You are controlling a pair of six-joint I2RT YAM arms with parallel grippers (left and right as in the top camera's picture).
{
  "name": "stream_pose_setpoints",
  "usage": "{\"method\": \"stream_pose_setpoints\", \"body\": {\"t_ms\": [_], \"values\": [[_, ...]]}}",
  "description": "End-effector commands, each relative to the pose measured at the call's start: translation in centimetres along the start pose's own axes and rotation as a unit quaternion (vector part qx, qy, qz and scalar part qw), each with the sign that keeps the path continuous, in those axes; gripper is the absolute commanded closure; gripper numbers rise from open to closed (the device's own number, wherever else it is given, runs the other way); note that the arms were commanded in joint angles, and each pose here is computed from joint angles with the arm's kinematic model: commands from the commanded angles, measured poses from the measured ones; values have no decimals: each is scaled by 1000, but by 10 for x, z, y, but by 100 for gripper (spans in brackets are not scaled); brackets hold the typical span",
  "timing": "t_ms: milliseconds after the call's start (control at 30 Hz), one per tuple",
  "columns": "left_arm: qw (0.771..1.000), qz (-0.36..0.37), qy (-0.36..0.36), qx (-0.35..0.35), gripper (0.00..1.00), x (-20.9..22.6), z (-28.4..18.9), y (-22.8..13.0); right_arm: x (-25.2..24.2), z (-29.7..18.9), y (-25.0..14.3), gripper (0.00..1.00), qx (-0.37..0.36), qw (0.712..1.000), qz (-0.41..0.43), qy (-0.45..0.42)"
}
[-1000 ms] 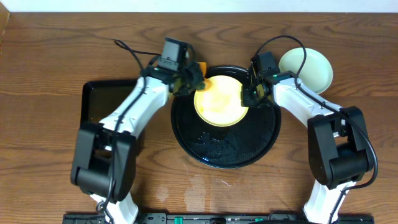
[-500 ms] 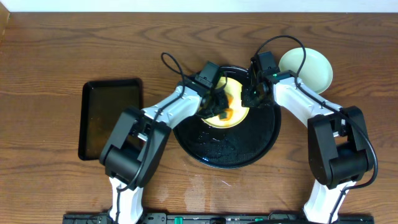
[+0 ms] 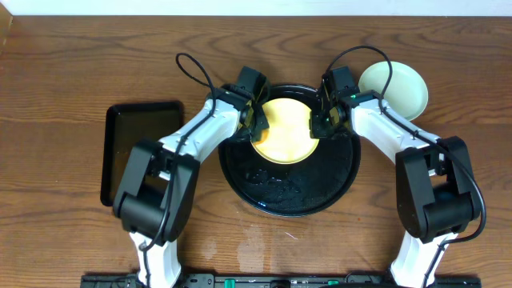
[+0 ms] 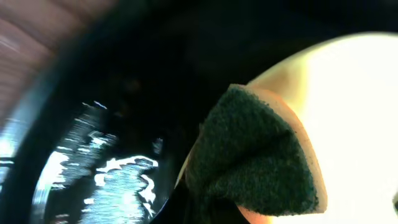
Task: Clean dirty plates on tray and stack at the side
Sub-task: 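Carry the yellow plate right and set it on the green stack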
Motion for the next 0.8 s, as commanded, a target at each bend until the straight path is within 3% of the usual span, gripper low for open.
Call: {"method": "stream_pose_setpoints", "body": {"t_ms": [0, 133, 300, 500, 767], "values": [[987, -8, 86, -139, 93, 22, -64, 33, -3, 2, 2, 99, -8, 998, -34, -45], [976, -15, 75, -206, 93, 46, -132, 41, 21, -28, 16, 99, -31, 996, -79, -29], [972, -68, 109, -198, 93, 95, -166, 33, 44, -57, 26, 99, -65, 989, -126, -44], [968, -147, 156, -130, 93, 160, -169, 19, 71, -88, 30, 99, -127, 966, -187, -124], [970, -183, 141, -79, 93, 194, -166, 4, 93, -124, 32, 99, -207, 923, -226, -233]]}}
Point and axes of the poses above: each gripper's point midway between its finger pads, its own z axis out along the fingers, its own x axis along the line the jaws close on, y = z × x, the point moved 10 cm from there along -z, back along the fingers, and after that the axes turned 15 degrees about z, right-handed, at the moved point
